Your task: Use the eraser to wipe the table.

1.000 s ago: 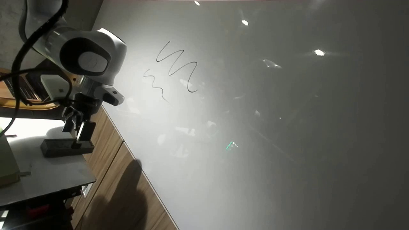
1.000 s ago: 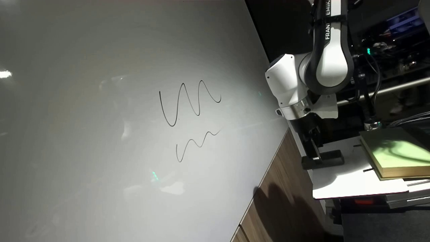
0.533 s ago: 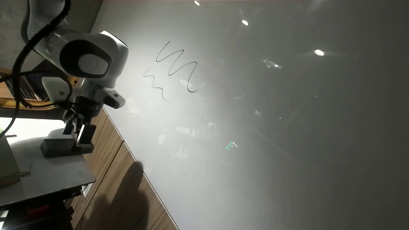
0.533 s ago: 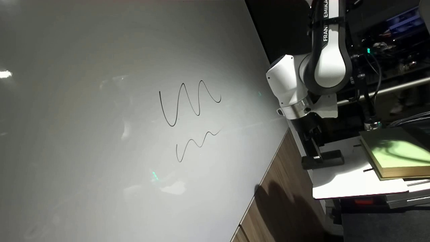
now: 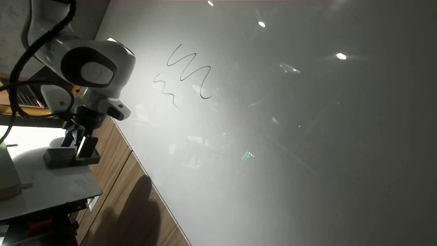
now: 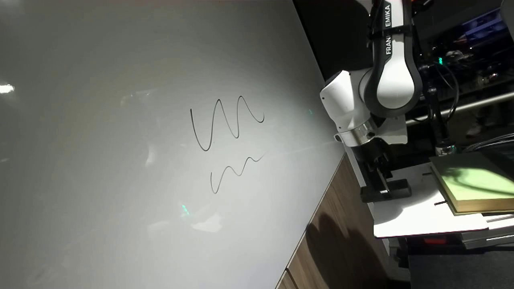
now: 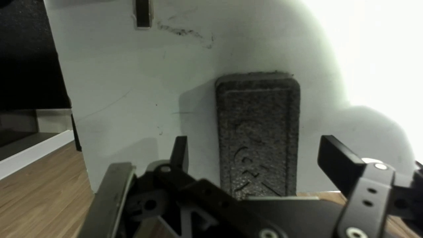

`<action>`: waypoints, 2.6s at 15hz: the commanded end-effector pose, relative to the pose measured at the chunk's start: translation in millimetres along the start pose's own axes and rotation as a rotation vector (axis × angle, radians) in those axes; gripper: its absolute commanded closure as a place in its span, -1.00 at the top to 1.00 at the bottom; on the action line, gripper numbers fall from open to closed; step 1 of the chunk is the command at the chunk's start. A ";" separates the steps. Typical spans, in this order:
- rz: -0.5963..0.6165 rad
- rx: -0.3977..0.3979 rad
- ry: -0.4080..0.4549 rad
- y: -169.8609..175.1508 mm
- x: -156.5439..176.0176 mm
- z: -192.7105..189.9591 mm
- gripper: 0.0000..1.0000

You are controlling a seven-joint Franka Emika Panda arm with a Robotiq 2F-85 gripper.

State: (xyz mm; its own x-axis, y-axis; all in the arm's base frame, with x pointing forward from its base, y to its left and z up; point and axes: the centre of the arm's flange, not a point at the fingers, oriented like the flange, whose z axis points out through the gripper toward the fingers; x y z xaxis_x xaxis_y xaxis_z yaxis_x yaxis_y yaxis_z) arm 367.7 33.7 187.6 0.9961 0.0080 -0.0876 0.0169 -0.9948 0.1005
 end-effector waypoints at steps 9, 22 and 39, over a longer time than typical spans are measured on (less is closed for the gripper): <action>-0.016 0.004 0.010 -1.1 -41.8 -4.4 0.66; -0.058 -0.043 0.076 -21.9 -21.7 -49.6 -0.42; -0.007 -0.180 0.841 -132.5 89.2 -327.4 -0.42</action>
State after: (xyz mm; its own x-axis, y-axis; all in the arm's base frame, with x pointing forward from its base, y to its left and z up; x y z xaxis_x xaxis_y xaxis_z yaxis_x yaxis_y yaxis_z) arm 450.3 170.7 470.2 0.7946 0.1528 0.5876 0.0036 -0.9690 0.2470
